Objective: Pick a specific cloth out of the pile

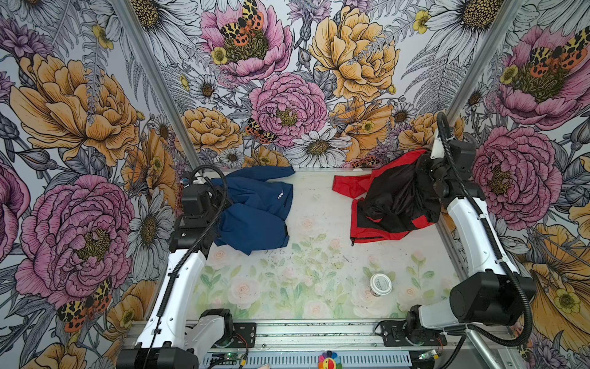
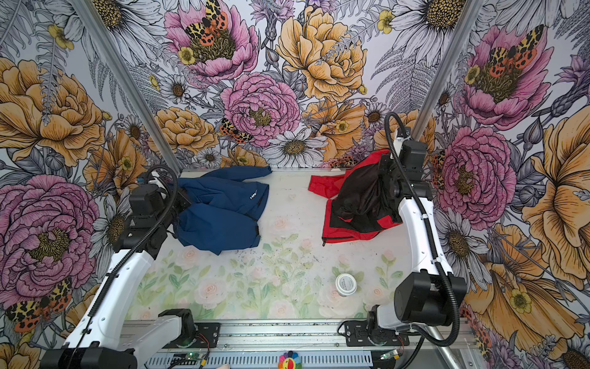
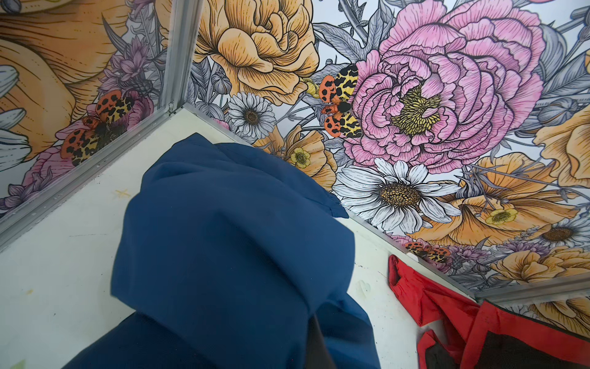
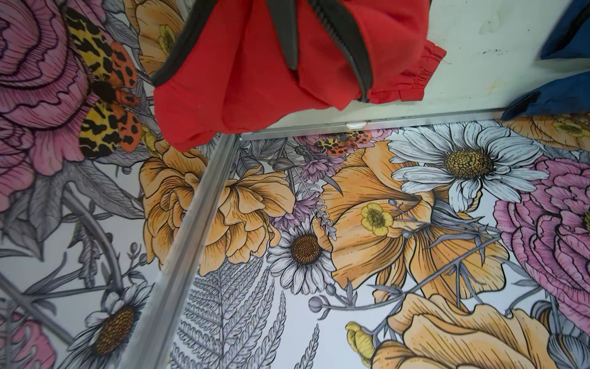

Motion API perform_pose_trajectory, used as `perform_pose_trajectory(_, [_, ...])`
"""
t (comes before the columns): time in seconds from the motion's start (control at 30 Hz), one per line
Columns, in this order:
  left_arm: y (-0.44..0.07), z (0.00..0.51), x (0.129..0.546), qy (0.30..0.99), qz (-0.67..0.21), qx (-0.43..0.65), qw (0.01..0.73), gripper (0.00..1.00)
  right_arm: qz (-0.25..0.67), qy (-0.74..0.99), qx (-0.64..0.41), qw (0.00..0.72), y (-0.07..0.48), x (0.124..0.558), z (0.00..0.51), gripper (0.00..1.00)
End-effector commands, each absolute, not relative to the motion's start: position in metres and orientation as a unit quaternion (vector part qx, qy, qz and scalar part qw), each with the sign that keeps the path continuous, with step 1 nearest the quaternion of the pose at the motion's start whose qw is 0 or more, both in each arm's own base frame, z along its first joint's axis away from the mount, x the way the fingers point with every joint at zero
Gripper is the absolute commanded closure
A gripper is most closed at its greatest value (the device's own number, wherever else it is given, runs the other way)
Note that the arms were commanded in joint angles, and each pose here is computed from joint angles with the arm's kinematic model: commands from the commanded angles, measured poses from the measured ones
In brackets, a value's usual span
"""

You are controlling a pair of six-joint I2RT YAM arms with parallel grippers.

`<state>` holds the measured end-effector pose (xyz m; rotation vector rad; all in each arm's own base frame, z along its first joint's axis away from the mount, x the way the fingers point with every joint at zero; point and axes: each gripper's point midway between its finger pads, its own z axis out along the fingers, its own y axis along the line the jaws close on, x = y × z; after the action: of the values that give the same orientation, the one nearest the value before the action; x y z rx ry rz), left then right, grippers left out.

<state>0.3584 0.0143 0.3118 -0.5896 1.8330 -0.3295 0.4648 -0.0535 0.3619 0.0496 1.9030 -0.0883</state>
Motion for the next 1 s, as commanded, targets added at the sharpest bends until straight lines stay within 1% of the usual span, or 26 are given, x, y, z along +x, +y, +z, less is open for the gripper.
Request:
perform_pose_trajectory(0.0, [0.020, 0.337, 0.355, 0.752, -0.134, -0.241, 0.599, 1.00, -0.060, 0.808, -0.016, 0.586, -0.040, 0.475, 0.368, 1.00])
perform_pose_trajectory(0.2, [0.018, 0.333, 0.355, 0.754, -0.135, -0.241, 0.595, 1.00, -0.094, 0.846, -0.064, 0.520, -0.023, 0.486, 0.312, 1.00])
perform_pose_trajectory(0.4, [0.016, 0.329, 0.355, 0.757, -0.136, -0.239, 0.593, 1.00, -0.081, 0.883, -0.100, 0.452, 0.002, 0.490, 0.244, 1.00])
perform_pose_trajectory(0.6, [0.015, 0.321, 0.352, 0.762, -0.133, -0.241, 0.587, 1.00, -0.067, 0.920, -0.149, 0.356, 0.032, 0.483, 0.163, 1.00])
perform_pose_trajectory(0.77, [0.016, 0.312, 0.347, 0.768, -0.126, -0.242, 0.580, 1.00, -0.054, 0.947, -0.177, 0.264, 0.050, 0.468, 0.096, 0.92])
perform_pose_trajectory(0.97, [0.017, 0.301, 0.341, 0.774, -0.120, -0.245, 0.572, 1.00, -0.050, 0.965, -0.190, 0.172, 0.052, 0.447, 0.041, 0.80])
